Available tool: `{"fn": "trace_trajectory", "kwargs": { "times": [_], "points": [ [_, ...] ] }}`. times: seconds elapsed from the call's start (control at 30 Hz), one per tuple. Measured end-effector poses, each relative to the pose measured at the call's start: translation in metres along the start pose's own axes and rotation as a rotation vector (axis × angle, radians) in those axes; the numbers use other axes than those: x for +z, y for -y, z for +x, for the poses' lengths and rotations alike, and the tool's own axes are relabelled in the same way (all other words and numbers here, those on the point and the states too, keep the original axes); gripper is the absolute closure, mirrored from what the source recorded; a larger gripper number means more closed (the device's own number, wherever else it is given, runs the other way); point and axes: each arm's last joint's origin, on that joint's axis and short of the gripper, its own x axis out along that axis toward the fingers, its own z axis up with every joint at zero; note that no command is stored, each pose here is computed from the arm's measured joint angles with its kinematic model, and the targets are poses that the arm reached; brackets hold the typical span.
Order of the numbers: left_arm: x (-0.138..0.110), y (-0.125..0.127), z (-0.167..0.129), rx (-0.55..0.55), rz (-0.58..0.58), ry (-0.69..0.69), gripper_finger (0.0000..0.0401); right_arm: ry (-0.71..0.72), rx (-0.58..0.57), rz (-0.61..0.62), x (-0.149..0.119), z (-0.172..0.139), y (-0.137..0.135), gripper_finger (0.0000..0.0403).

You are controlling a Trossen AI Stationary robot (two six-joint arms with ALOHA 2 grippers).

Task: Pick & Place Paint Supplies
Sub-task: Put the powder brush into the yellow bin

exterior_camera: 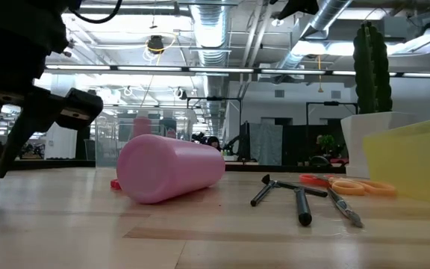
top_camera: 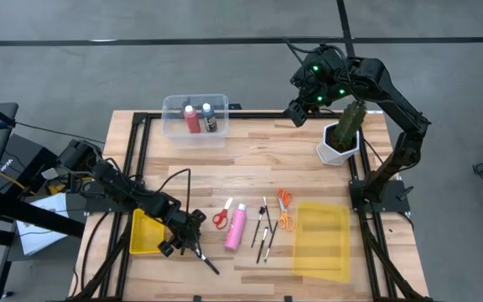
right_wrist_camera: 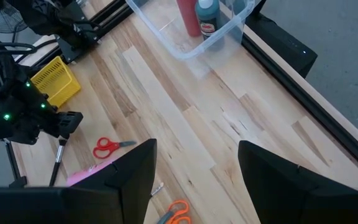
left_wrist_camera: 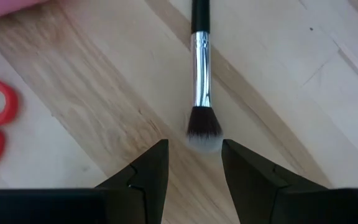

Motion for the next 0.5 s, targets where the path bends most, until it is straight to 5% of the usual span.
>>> {"fn": "trace_trajectory", "kwargs": {
  "times": [0.5],
  "points": [
    [0.002,-0.002,0.010,0.002,0.039,0.022,0.0258,-0.001,0.000,0.014,0.000,0.000,0.000,0.0180]
  ]
}}
